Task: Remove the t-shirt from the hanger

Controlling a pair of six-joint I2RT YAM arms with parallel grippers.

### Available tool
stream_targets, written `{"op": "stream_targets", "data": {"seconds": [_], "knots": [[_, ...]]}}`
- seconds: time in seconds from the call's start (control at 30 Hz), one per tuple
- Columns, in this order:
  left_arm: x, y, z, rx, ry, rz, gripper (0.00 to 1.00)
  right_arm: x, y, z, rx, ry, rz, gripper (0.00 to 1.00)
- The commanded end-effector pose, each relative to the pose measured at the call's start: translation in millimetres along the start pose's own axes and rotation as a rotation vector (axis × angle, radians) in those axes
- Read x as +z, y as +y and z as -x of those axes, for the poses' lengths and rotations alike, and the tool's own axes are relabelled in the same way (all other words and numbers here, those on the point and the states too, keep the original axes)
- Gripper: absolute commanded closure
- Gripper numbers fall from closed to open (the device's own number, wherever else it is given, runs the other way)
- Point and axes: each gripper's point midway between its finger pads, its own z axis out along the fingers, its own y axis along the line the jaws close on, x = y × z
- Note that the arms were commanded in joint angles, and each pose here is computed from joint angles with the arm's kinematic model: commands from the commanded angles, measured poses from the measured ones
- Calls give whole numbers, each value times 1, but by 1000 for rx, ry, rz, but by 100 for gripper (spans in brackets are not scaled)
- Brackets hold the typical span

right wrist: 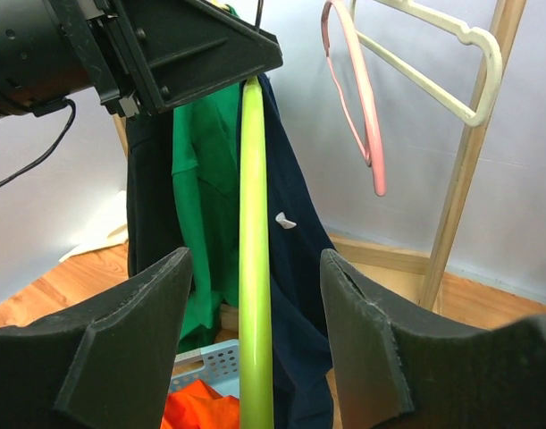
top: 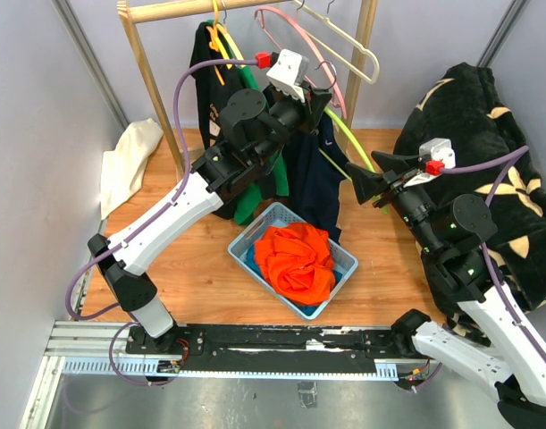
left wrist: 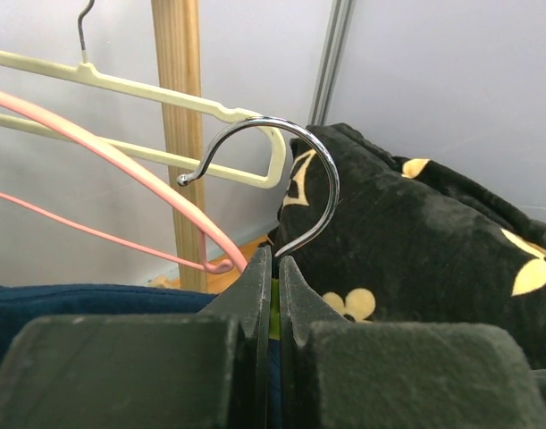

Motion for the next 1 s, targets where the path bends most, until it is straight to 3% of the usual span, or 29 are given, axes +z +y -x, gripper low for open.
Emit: {"op": "stream_targets", "data": {"seconds": [0.0, 0.47, 0.73, 0.97], "knots": [[-2, -5, 49, -17, -144, 0, 99, 1, -8, 6, 14, -43, -45, 41], [0, -9, 49, -19, -147, -2, 99, 0, -16, 2, -5, -38, -89, 55], [0, -11, 48, -16, -142, -5, 99, -2, -15, 5, -26, -49, -77, 81], [1, -13, 42, 8, -102, -16, 100, -6, -7, 14, -57, -88, -26, 98]]}}
